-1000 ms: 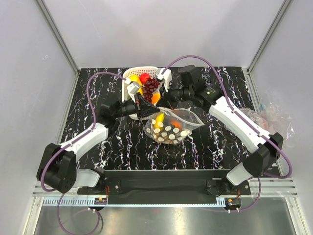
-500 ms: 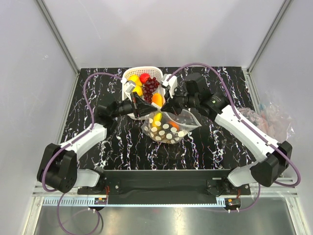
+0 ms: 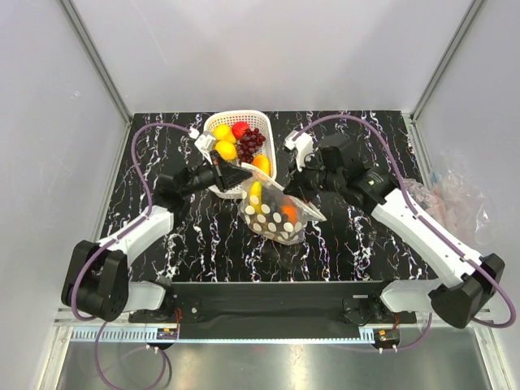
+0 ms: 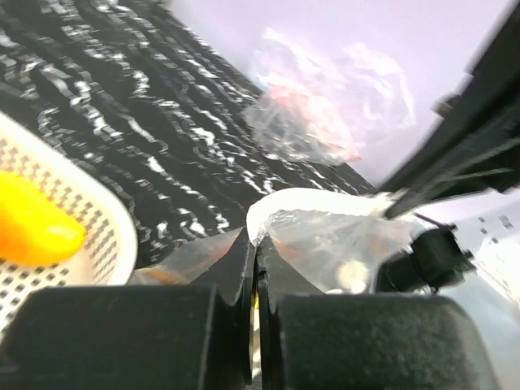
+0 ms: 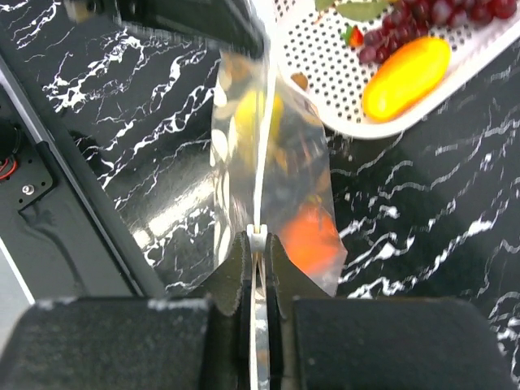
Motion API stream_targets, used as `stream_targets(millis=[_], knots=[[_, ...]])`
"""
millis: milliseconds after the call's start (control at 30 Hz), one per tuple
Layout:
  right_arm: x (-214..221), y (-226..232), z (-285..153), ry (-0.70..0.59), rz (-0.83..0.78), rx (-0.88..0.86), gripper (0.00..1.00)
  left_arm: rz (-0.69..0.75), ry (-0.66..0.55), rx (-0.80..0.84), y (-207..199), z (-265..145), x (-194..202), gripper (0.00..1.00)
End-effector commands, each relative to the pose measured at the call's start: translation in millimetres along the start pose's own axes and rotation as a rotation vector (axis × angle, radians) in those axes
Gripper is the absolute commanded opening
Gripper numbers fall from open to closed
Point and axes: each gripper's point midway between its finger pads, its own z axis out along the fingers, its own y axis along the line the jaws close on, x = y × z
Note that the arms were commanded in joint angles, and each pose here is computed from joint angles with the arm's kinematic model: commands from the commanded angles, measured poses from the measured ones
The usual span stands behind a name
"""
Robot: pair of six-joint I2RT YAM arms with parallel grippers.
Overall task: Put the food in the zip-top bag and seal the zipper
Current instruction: Zip the zipper food storage bag at the center of the board, then place the zipper food storage bag at the center of the board.
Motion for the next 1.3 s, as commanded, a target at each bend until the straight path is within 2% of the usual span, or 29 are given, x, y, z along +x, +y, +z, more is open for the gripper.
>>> stream_targets(millis=[0,400,633,833,967,1067,1200,1233,1267], knots=[[15,8,-27,0.016,0.063,0.03,0.0,0.018,-0.109,-0.142,26,-15,-23,0.0],[69,9,-64,0.092,0.211,0.141,0.0,0.044,-0.151,-0.257,27,-41,-27,0.0],[76,6,-79,0.06,0.262,0.206,0.0,0.068,-0.169,-0.284,21,-51,-29,0.0],[57,3,-66,0.021,0.262,0.189,0.0,0.066,-0.182,-0.313,22,-57,-29,0.0],[24,-8,-54,-0.03,0.229,0.208,0.0,0.077,-0.212,-0.393,30,-66,-34,0.0],[7,-23,-40,-0.033,0.201,0.252,0.0,0.093,-0.277,-0.509,41,-82,-43,0.0],[-13,-52,-22,-0.054,0.185,0.342,0.0,0.088,-0.292,-0.629,55,-98,-44,0.0],[-12,-60,-13,-0.04,0.193,0.354,0.01,0.084,-0.291,-0.643,58,-99,-42,0.02],[-21,-66,-12,-0.06,0.198,0.371,0.11,0.08,-0.293,-0.656,60,-100,-43,0.24]])
